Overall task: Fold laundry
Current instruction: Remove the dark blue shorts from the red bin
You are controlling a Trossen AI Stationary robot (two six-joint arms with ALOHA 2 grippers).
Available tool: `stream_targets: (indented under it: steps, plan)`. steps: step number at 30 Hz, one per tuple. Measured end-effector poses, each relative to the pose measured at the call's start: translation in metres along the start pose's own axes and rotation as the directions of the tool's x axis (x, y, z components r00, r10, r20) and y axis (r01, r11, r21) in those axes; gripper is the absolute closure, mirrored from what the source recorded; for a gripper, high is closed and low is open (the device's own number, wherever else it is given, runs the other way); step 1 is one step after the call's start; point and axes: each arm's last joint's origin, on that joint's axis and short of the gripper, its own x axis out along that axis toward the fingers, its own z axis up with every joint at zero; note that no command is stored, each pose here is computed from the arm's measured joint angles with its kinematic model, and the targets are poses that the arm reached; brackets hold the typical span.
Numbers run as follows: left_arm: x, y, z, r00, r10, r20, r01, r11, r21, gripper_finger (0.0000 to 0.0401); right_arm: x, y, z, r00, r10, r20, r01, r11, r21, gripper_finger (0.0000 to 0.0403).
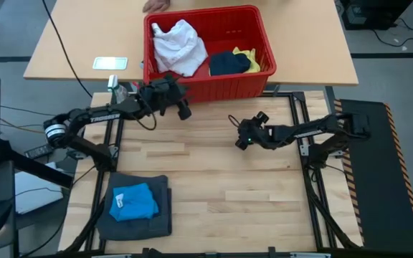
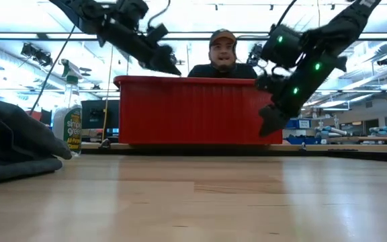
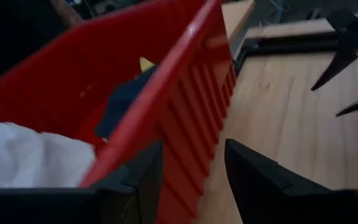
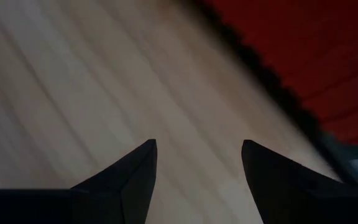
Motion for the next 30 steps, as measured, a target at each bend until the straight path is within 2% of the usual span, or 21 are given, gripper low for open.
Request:
stream_targets:
  steps: [6,10,13,22,30]
  plan:
    - [-0.037,0.012,0.021,0.996,0.033,0.084,-0.034,0.999,0.004,0.0227,-0.041,-0.033,0.022,0.986,0.005,0.164,-0.014,0.998,0.054,0.0163]
    - [-0.051,0.020,0.028,0.991,0.060,0.123,-0.061,0.998,0.004,0.0227,-0.063,-0.062,0.036,0.949,0.065,0.308,-0.102,0.989,0.107,0.0163]
    - [-0.051,0.025,0.026,0.990,0.081,0.114,-0.081,0.997,-0.001,0.0227,-0.071,-0.079,0.041,0.919,0.094,0.383,-0.153,0.980,0.126,0.0163]
    - [-0.034,0.049,0.009,0.985,0.163,0.057,-0.162,0.986,-0.026,0.0227,-0.067,-0.105,0.043,0.916,0.006,0.401,-0.083,0.981,0.175,0.0163]
    - [-0.025,0.067,-0.001,0.975,0.219,0.038,-0.217,0.975,-0.056,0.0227,-0.062,-0.115,0.042,0.918,0.019,0.396,-0.099,0.978,0.182,0.0163]
